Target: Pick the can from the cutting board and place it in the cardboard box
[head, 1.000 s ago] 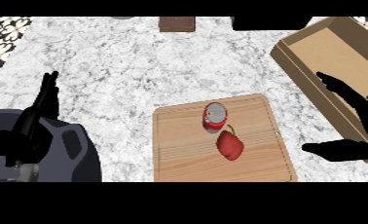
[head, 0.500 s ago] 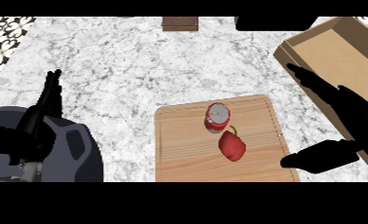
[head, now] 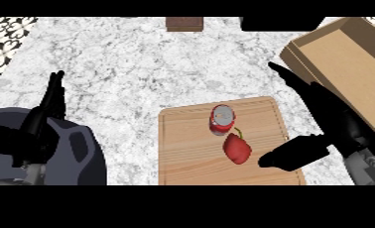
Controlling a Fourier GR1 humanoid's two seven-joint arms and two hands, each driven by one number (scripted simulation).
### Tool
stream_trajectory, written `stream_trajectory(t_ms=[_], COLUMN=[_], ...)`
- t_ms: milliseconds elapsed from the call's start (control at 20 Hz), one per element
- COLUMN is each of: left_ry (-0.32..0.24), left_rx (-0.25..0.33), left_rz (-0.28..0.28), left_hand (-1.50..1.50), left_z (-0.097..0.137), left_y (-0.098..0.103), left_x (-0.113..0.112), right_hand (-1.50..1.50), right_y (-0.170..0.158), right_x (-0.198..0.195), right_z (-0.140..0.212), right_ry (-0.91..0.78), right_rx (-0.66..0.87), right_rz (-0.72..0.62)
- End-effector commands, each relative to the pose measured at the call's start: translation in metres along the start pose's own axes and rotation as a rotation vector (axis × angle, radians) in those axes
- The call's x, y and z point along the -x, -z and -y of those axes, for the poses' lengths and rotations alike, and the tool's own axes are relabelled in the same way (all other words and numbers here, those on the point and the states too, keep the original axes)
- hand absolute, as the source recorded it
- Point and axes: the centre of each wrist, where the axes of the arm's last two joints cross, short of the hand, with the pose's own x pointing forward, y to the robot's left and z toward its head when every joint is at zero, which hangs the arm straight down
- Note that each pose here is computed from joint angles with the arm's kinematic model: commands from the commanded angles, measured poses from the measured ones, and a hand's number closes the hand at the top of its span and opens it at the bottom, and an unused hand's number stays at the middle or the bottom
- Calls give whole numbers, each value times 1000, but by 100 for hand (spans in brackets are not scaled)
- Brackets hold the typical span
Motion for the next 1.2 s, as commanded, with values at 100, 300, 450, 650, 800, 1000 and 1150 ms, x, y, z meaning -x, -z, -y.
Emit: stream_trajectory(t_ms=[100,300,450,650,800,1000,1150], left_ry=[-118,-124,-133,-113,-139,-142,-140], left_rx=[18,19,12,23,22,12,11], left_rz=[-19,-15,-17,-3,-7,-17,-18], left_hand=[0,0,0,0,0,0,0], left_z=[5,26,13,9,22,19,20], left_y=[18,8,10,5,12,18,6], left_x=[-20,-5,-13,-15,-11,-11,-6], right_hand=[-150,-150,-150,-150,-150,-150,-150], right_y=[13,27,33,26,34,41,53], right_x=[-4,-10,1,-11,-9,-10,7], right_z=[-25,-31,-43,-38,-65,-61,-69], right_ry=[30,6,24,9,32,16,23], right_rx=[-41,-32,-7,-9,-17,-32,-36], right_rz=[-18,-38,-40,-50,-41,-37,-67])
